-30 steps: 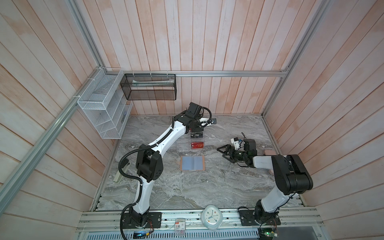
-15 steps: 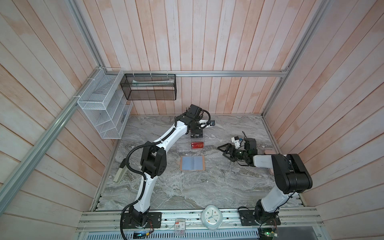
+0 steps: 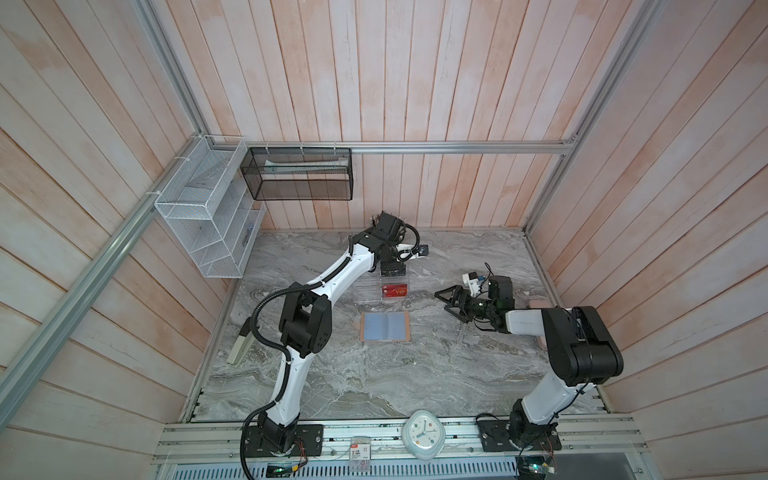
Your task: Take the credit cards out of the card holder
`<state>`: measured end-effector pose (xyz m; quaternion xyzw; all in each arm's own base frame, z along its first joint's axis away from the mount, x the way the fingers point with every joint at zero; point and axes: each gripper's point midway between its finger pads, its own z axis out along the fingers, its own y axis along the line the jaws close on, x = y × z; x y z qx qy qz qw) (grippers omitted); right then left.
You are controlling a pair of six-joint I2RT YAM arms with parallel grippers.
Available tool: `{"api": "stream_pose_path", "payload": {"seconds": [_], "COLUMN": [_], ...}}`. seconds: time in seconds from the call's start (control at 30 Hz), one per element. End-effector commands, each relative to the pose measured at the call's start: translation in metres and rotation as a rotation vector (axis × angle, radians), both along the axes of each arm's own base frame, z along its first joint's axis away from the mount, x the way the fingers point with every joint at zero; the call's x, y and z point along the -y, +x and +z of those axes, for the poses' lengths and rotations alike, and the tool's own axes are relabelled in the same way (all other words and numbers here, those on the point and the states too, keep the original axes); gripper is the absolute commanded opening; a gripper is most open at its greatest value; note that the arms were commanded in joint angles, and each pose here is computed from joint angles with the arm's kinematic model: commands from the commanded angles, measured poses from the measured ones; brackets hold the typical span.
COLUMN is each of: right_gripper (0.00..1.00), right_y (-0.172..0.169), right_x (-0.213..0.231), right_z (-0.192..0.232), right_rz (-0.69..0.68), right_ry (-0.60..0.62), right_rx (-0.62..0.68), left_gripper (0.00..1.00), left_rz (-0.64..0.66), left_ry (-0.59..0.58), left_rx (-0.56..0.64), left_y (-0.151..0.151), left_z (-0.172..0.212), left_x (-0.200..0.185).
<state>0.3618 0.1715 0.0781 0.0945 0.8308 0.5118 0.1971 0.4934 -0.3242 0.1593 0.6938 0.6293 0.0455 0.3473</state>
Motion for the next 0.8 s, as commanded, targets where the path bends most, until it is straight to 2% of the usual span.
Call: {"api": "stream_pose_path", "payload": {"seconds": [0.0,0.47,0.77], "right_gripper": [0.98,0.98,0.98], "right_y": [-0.003,-0.006,-0.007], "right_x": [0.000,-0.002,-0.006], "right_z": [-0.003,-0.002,-0.001], "right_rz": [0.009,0.011,0.013], "right_ry": [0.020,0.041,0.052], "right_rx": [-0.009,-0.006,-0.003], "left_gripper": [0.00,0.00,0.00], "left_rz": [0.009,0.026,0.021], "left_ry": [-0.025,0.023,0.012], "left_rx": [0.016,0.012,0.052], "left_y": [-0.006,-0.005,-0.007], "left_z": [0.021,0.004,0.021], "left_x": [-0.002,-0.013,-0.013]}}
